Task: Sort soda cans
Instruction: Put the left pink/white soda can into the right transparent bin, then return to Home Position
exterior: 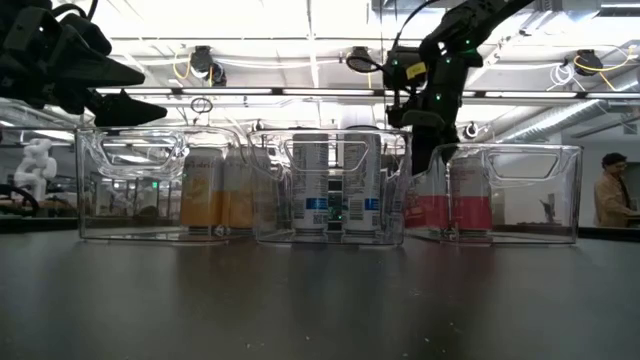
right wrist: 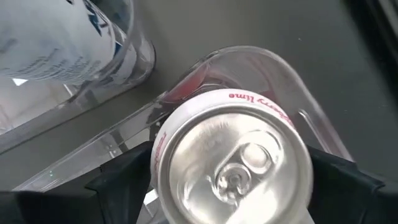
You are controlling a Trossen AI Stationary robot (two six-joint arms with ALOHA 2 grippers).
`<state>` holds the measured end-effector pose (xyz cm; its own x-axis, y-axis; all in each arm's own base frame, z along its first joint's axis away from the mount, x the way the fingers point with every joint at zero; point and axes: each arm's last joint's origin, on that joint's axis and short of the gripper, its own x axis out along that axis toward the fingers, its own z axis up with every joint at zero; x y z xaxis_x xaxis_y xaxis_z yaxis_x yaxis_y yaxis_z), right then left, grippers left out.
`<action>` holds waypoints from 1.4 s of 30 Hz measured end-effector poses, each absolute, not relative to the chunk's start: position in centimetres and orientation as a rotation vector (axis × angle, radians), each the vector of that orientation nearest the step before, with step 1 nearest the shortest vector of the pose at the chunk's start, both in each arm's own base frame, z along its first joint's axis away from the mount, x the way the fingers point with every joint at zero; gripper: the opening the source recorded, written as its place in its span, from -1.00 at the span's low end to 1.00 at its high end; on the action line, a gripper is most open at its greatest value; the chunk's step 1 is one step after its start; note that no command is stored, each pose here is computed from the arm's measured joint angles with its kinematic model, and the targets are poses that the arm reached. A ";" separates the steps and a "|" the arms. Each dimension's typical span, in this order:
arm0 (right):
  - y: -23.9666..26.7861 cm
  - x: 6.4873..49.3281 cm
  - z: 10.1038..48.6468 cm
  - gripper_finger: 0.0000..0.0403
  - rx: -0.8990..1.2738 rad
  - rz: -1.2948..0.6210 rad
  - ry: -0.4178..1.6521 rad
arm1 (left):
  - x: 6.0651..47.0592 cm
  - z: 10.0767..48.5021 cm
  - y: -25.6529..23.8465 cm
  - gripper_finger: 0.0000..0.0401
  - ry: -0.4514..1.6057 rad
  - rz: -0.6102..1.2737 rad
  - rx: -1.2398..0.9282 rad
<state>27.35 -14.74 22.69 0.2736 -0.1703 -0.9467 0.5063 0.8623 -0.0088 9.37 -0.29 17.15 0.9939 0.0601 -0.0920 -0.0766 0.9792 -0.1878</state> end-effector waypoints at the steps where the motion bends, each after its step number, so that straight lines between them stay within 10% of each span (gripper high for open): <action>1: -14.7 27.3 23.0 0.73 0.321 -0.466 1.209 | 9.4 17.1 -0.3 0.84 0.086 0.069 -0.192; 32: -7.1 22.0 38.8 0.74 0.282 -0.394 0.953 | 9.4 17.1 -0.3 0.84 0.086 0.069 -0.192; 42: -3.3 17.4 37.7 0.74 0.529 -0.511 1.089 | 9.4 17.1 -0.3 0.84 0.086 0.069 -0.192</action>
<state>17.41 -3.33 37.72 0.3748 -0.1267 -0.9184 0.6249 0.7663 0.1493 9.37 -0.30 17.15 0.9940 0.0600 -0.0919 -0.0765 0.9792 -0.1878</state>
